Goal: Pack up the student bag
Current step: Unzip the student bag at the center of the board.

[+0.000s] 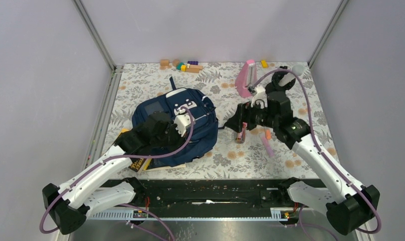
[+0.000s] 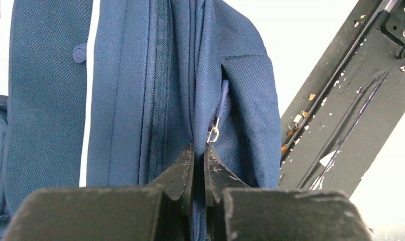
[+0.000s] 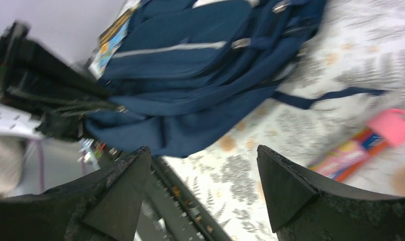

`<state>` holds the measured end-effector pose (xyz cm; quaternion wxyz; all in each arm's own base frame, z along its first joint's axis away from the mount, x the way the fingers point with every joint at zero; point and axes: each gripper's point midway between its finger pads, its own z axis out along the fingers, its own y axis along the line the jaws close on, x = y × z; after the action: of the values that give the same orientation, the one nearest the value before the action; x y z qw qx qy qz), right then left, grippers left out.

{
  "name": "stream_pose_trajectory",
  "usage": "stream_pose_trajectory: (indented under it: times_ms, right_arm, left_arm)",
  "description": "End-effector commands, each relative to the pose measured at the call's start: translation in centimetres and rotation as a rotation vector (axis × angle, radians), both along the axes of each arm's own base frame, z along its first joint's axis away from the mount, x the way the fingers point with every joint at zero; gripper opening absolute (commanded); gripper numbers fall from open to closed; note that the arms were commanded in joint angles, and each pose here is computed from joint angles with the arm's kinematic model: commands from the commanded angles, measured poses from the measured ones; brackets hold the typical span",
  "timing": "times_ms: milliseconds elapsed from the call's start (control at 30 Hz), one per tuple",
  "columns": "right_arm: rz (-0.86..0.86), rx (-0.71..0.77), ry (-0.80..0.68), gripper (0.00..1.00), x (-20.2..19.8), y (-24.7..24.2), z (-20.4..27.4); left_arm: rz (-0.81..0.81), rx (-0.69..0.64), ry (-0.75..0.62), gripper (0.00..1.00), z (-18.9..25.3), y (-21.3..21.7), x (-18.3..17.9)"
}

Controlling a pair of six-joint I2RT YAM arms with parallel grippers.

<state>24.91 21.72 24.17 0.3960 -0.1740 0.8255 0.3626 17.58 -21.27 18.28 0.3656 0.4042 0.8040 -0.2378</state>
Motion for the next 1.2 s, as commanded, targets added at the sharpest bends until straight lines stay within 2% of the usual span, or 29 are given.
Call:
stream_pose_trajectory:
  times_ms: [0, 167, 467, 967, 1167]
  right_arm:
    - [0.24, 0.141, 0.027, 0.83, -4.4, 4.7, 0.9]
    - [0.37, 0.193, 0.051, 0.78, -6.7, 8.2, 0.2]
    - [0.34, 0.247, 0.059, 0.65, -6.4, 10.9, -1.3]
    - [0.313, 0.176, 0.105, 0.59, -5.2, 12.6, -6.4]
    - [0.361, 0.2, 0.119, 0.58, -6.2, 13.9, -6.6]
  left_arm:
    - [-0.039, -0.123, -0.061, 0.0, 3.4, -2.2, 0.9]
    - [-0.047, -0.124, -0.051, 0.0, 3.2, -2.3, 0.8]
    - [-0.071, -0.136, -0.035, 0.0, 3.3, -2.7, 0.3]
    - [-0.107, -0.149, -0.007, 0.0, 3.1, -3.2, -0.2]
    - [-0.112, -0.15, -0.003, 0.0, 3.0, -3.3, -0.2]
